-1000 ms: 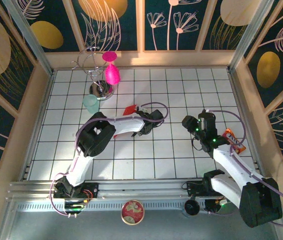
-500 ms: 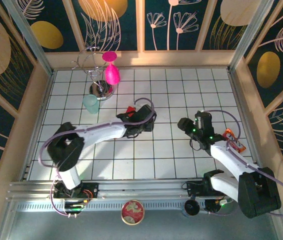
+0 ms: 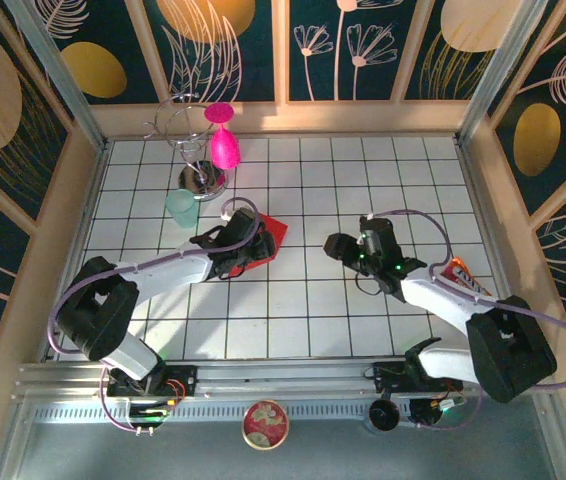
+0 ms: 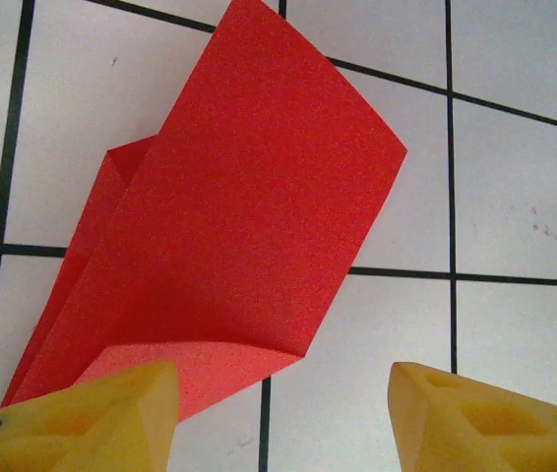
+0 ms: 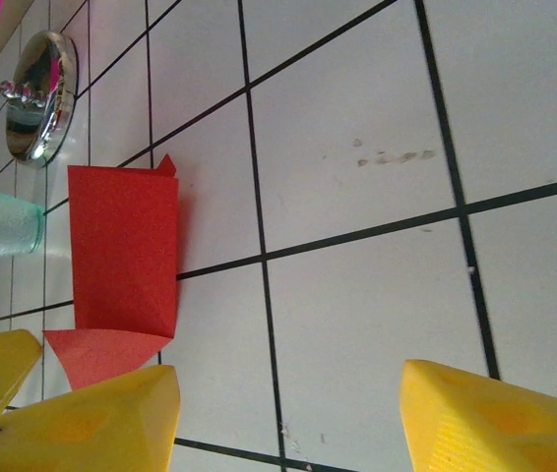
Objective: Fold a paper plane with a square sheet of paper (pick it up from the middle)
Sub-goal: Turn over the paper at the center of the table, then fold the wing for the fifth time at the center of the table.
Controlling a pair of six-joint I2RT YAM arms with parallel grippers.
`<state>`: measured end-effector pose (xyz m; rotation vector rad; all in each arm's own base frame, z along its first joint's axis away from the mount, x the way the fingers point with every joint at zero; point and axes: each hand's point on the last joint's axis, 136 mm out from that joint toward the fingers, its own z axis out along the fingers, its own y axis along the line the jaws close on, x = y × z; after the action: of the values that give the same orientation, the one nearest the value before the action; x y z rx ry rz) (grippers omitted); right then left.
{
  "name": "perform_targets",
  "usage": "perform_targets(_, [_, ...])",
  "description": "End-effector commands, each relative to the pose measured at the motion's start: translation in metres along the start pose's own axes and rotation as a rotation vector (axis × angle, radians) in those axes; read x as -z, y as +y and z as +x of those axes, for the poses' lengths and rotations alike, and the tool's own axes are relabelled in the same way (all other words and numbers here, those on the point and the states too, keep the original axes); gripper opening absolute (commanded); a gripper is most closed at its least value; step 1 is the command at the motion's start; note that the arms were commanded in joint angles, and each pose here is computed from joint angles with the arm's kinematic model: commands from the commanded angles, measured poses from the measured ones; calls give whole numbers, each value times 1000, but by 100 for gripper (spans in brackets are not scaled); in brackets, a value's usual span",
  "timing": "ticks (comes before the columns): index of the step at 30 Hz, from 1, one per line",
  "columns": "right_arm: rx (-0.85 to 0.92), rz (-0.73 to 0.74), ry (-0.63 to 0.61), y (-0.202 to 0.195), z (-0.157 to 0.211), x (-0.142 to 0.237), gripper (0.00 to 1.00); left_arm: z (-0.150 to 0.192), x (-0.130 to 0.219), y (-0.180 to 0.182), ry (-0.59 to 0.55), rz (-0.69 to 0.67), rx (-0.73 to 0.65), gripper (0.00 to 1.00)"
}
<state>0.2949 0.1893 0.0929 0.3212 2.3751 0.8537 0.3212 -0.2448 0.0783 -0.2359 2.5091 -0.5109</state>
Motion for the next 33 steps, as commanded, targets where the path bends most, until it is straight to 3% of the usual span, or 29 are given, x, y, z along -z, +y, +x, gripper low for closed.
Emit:
perform_targets(1, [-12, -48, -20, 20, -8, -3, 61, -7, -10, 6, -18, -10, 31, 58])
perform_targets(10, [-29, -53, -1, 23, -3, -6, 60, -10, -32, 24, -22, -57, 52, 58])
perform_targets(22, [-97, -74, 49, 27, 6, -10, 60, 20, -50, 37, 65, -49, 95, 55])
perform_targets(33, [-181, -83, 90, 29, 19, -12, 59, 53, -52, -9, 197, 123, 109, 45])
